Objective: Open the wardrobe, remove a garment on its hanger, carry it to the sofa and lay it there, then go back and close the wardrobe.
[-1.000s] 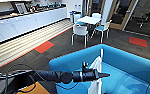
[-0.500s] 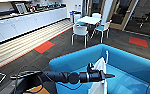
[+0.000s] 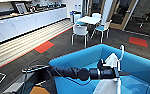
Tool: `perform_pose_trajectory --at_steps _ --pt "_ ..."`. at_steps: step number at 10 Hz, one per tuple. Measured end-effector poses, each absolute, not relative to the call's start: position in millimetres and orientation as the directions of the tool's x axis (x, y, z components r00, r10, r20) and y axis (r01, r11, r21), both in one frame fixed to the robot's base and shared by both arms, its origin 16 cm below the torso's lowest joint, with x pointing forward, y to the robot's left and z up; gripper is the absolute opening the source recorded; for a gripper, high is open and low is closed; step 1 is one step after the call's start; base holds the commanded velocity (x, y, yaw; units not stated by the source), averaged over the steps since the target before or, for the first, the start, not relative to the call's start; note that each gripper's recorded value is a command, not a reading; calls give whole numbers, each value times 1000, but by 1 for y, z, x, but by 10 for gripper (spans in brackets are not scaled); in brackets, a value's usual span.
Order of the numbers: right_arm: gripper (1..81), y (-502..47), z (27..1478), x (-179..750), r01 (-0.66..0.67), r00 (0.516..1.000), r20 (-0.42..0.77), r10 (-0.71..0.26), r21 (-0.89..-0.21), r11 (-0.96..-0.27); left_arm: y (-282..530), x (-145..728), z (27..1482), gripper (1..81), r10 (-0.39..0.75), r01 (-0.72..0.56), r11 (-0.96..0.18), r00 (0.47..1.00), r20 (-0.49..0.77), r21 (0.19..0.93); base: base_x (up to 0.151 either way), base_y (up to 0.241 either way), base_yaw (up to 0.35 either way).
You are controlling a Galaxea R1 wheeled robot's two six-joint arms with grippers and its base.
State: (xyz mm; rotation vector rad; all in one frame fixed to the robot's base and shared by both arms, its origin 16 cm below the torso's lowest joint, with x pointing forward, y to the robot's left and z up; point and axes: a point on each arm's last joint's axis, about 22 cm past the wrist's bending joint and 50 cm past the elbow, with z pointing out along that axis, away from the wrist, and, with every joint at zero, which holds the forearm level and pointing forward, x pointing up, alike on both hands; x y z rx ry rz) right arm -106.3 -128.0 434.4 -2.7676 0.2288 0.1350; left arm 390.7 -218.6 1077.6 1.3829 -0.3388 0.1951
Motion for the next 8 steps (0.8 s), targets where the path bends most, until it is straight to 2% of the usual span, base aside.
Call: perform_pose_trajectory --at_steps 2,4,8 --pt "811 -128 434 -107 -176 982 -123 -142 -344 -922 -226 411 1064 10 -21 -339 150 938 346 929 0 0 0" --pt "811 -128 434 -107 -177 982 -124 -142 -344 -922 -223 451 1015 10 48 -309 53 951 307 949 0 0 0" --pt "811 -127 434 -107 -178 982 -125 -143 -343 -922 -230 514 961 10 139 -333 -84 930 342 939 0 0 0"
